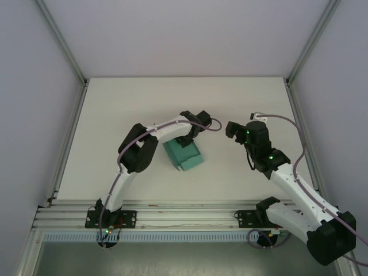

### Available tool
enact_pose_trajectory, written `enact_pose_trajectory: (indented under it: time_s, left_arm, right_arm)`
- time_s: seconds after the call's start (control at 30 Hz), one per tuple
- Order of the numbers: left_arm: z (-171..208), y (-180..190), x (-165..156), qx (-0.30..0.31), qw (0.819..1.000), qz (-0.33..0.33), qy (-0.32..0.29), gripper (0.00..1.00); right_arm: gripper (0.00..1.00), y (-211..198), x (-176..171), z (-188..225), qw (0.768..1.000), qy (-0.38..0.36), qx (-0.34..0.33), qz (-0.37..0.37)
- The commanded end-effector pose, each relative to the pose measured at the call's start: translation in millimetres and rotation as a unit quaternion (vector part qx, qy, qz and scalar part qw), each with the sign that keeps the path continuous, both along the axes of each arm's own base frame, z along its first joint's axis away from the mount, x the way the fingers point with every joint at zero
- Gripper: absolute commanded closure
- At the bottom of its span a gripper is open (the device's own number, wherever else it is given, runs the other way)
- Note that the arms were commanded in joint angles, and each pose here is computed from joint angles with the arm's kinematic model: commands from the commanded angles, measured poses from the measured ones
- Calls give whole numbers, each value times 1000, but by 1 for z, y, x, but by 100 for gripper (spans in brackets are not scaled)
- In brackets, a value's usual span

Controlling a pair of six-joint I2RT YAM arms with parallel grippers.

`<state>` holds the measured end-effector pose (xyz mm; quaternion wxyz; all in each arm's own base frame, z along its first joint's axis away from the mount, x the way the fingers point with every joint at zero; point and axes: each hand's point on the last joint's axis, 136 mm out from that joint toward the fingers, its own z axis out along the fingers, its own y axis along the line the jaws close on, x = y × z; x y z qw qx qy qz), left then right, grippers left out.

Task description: Assemble paper box

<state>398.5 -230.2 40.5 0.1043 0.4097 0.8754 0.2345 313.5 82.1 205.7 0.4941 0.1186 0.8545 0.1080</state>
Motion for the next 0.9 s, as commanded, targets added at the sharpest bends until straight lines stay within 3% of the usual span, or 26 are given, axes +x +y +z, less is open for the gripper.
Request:
enact_pose_trajectory:
  time_s: [0.0, 0.17, 0.4, 0.53, 0.73, 0.87]
  left_arm:
    - [63, -4, 31, -79, 987, 51, -127, 100]
    - [132, 13, 30, -133, 957, 101, -236, 100]
    - [200, 45, 11, -212, 896, 149, -360, 100]
    - [216, 48, -1, -276, 869, 150, -383, 100]
    - [220, 49, -8, -319, 849, 169, -386, 100]
    - [218, 48, -10, -328, 847, 170, -382, 100]
  right_arm:
    - [0, 6, 3, 5, 1000, -11, 12, 19]
    - [0, 24, 1, 4, 996, -4, 44, 76]
    - [0, 43, 3, -3, 986, -14, 49, 158]
    - [5, 67, 6, -5, 969, -26, 35, 242]
    - [20, 132, -8, 7, 895, -37, 89, 435]
    - [27, 140, 8, 4, 898, -44, 72, 432]
